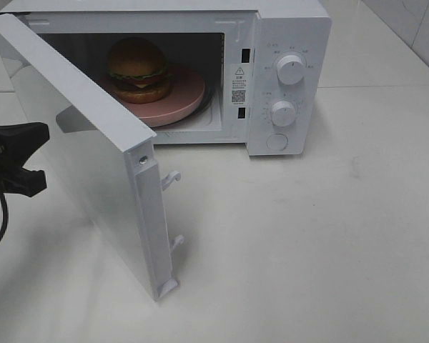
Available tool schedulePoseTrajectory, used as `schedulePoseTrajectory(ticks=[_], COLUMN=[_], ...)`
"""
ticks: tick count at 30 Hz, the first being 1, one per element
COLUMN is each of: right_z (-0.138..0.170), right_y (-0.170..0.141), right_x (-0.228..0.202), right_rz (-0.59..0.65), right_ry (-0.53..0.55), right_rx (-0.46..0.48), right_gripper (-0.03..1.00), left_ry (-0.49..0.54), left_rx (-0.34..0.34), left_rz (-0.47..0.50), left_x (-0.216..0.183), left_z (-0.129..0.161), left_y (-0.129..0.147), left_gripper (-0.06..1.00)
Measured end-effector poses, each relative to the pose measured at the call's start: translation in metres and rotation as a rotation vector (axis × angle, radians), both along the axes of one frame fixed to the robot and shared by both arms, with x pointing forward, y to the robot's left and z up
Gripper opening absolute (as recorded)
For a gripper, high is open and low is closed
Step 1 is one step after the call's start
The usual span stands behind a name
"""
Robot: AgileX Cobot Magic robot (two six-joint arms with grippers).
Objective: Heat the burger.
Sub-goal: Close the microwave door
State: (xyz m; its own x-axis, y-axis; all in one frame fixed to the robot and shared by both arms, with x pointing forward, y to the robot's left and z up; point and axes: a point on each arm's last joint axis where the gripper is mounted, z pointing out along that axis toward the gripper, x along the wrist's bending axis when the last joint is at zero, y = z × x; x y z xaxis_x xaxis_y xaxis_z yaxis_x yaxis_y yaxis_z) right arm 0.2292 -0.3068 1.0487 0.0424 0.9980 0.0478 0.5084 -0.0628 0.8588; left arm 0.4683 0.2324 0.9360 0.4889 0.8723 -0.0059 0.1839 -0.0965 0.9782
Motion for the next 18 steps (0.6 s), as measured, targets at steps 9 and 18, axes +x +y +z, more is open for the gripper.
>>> schedulePoseTrajectory(ticks=[9,18], right_z=[0.0,0.0], right_y=[0.0,0.0], right_x=[0.0,0.0], right_rz=[0.001,0.001], right_ry=[0.0,0.0], right_rx=[0.001,0.001], right_gripper=[0.76,0.76], left_ry=[0.009,-0.003], left_rx=[-0.053,-0.1], left_rz=[-0.017,-0.006], left_x=[0.012,0.028], left_z=[-0.002,0.001], left_y=[-0.031,-0.058], left_gripper=[0.0,0.0])
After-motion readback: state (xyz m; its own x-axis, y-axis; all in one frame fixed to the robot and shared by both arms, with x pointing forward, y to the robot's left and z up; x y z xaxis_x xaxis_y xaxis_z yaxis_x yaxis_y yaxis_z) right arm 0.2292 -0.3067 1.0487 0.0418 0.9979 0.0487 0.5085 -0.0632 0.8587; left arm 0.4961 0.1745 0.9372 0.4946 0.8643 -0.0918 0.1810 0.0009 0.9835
